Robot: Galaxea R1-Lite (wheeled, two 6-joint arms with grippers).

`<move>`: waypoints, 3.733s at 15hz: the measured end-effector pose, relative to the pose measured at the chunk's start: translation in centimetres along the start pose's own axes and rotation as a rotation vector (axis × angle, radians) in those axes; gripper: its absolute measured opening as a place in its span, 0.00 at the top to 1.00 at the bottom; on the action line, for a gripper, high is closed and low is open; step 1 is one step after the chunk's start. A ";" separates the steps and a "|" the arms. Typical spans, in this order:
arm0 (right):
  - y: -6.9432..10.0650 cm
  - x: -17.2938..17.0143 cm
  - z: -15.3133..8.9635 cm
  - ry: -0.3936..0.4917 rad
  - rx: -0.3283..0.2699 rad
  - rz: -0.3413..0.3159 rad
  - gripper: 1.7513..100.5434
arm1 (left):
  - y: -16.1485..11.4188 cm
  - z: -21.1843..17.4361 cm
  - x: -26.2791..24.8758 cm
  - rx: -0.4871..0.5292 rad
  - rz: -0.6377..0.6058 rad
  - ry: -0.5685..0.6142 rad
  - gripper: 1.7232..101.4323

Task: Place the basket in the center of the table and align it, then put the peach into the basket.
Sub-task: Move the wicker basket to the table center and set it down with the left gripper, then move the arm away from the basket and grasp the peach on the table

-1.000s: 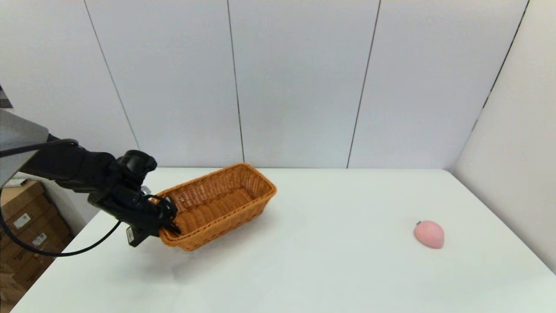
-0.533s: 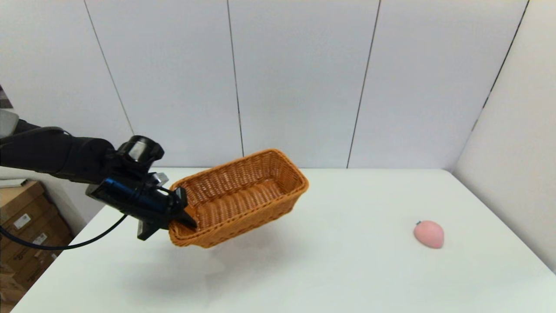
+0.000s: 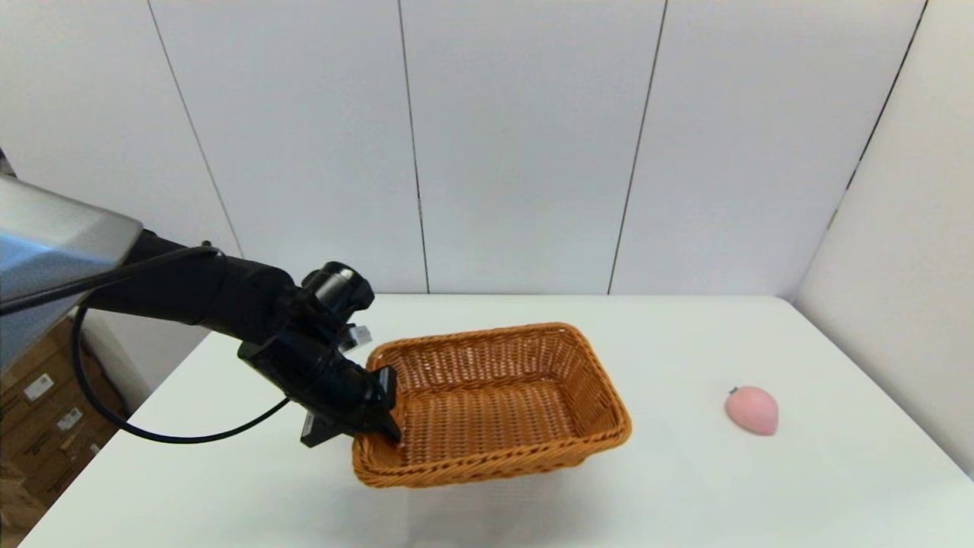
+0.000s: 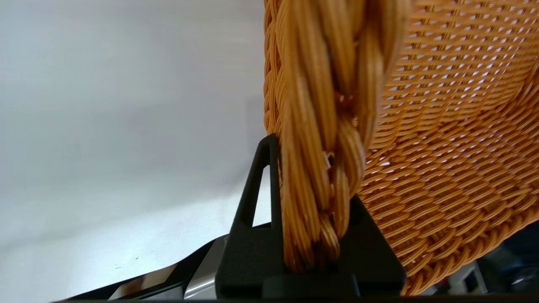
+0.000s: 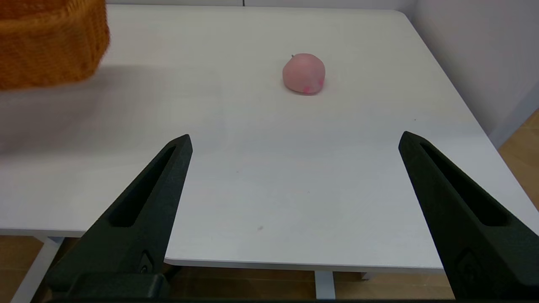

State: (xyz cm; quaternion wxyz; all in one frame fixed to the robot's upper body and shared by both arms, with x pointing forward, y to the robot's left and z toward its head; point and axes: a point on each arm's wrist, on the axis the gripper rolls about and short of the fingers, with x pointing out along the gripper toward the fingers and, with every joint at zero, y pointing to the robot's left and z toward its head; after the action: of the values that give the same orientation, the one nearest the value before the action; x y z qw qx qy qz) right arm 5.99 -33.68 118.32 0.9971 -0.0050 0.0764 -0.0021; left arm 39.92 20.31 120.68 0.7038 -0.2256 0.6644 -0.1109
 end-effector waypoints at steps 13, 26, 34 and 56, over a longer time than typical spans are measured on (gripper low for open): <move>0.0 0.0 0.0 0.001 0.000 0.002 0.03 | -1.0 -0.7 3.0 0.122 0.088 0.042 0.49; 0.0 0.0 0.0 0.000 0.000 0.001 0.03 | 2.8 -3.4 -15.7 0.156 0.093 -0.414 0.12; 0.0 0.0 0.0 -0.001 0.006 -0.001 0.03 | 7.1 -21.3 -21.2 0.262 0.138 -0.745 0.07; 0.0 0.0 0.0 0.008 0.003 -0.020 0.03 | 17.3 -30.9 -7.1 0.477 0.279 -1.366 0.04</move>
State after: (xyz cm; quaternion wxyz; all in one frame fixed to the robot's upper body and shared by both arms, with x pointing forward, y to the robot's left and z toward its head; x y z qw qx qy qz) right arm 5.96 -33.72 118.28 0.9967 -0.0041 0.0803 -0.0120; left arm 6.30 33.37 118.41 0.9983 0.0014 0.0586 0.0034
